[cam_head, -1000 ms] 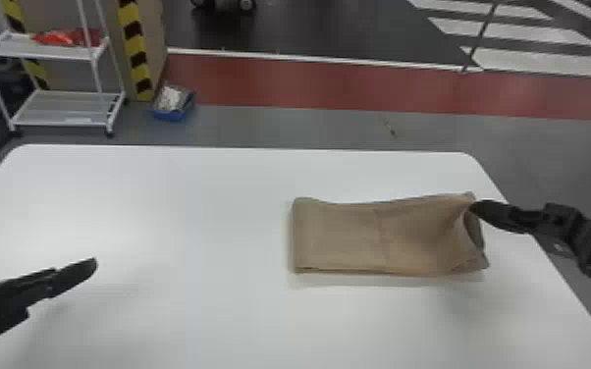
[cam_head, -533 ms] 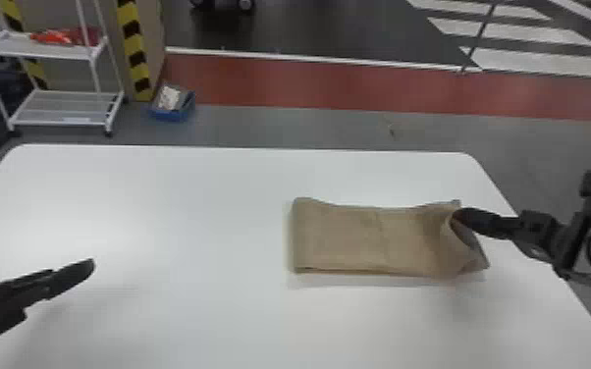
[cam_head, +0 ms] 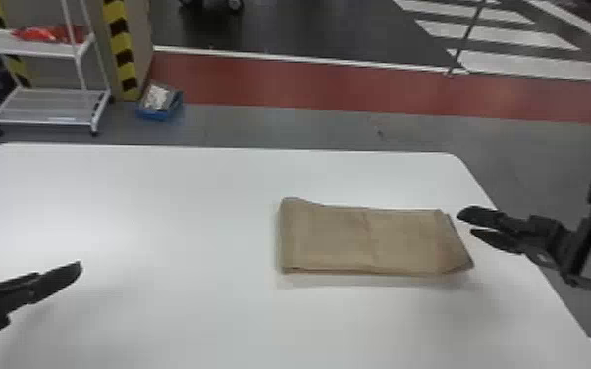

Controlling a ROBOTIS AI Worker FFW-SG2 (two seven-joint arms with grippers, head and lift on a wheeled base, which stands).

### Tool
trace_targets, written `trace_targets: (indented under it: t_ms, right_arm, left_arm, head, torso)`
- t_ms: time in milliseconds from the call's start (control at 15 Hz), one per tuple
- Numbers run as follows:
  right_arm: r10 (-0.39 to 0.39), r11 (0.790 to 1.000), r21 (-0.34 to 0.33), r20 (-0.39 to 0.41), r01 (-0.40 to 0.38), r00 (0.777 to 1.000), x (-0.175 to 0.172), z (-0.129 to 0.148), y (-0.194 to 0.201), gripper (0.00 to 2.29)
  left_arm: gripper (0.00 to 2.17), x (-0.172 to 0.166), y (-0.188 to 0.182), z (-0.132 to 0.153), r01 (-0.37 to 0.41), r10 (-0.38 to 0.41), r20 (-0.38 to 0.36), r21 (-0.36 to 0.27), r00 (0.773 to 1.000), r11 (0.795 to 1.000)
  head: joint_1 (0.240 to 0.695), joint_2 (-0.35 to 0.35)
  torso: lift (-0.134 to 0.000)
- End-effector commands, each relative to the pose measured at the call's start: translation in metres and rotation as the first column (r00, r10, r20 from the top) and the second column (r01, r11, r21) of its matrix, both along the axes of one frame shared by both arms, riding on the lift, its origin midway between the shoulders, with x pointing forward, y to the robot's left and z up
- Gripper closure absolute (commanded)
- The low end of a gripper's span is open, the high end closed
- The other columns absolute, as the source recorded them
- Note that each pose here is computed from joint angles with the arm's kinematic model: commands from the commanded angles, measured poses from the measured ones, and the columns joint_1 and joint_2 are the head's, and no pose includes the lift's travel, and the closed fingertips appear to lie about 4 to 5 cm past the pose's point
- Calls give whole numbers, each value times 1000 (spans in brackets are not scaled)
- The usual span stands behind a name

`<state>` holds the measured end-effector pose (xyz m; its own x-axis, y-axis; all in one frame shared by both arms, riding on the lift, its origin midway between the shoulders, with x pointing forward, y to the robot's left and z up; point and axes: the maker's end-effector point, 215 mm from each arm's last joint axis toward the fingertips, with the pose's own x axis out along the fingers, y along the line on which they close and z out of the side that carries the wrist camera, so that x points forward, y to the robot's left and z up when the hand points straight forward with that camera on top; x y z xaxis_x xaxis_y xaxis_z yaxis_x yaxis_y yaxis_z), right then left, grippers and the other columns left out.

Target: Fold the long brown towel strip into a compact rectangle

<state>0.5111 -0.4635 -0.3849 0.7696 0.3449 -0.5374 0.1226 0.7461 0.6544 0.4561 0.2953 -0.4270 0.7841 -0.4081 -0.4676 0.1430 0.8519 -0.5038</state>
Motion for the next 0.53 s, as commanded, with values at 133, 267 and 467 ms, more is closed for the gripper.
trace_targets:
  t_ms: [133, 267, 467]
  right_arm:
    - [-18, 998, -60, -36, 16, 999, -9, -7, -21, 70]
    - [-14, 996, -93, -61, 8, 998, -8, -18, -25, 90]
    - [11, 987, -159, -107, -28, 994, -3, -39, -24, 100]
  left_arm:
    - [70, -2, 2, 0, 0, 0, -3, 1, 1000, 1000]
    - [70, -4, 2, -2, 1, -1, -5, 1, 1000, 1000]
    - [70, -6, 3, -2, 1, -1, -5, 2, 1000, 1000]
  head:
    - [695, -196]
    - [695, -210]
    - [695, -218]
  torso:
    - [-120]
    - [-120]
    - [-120]
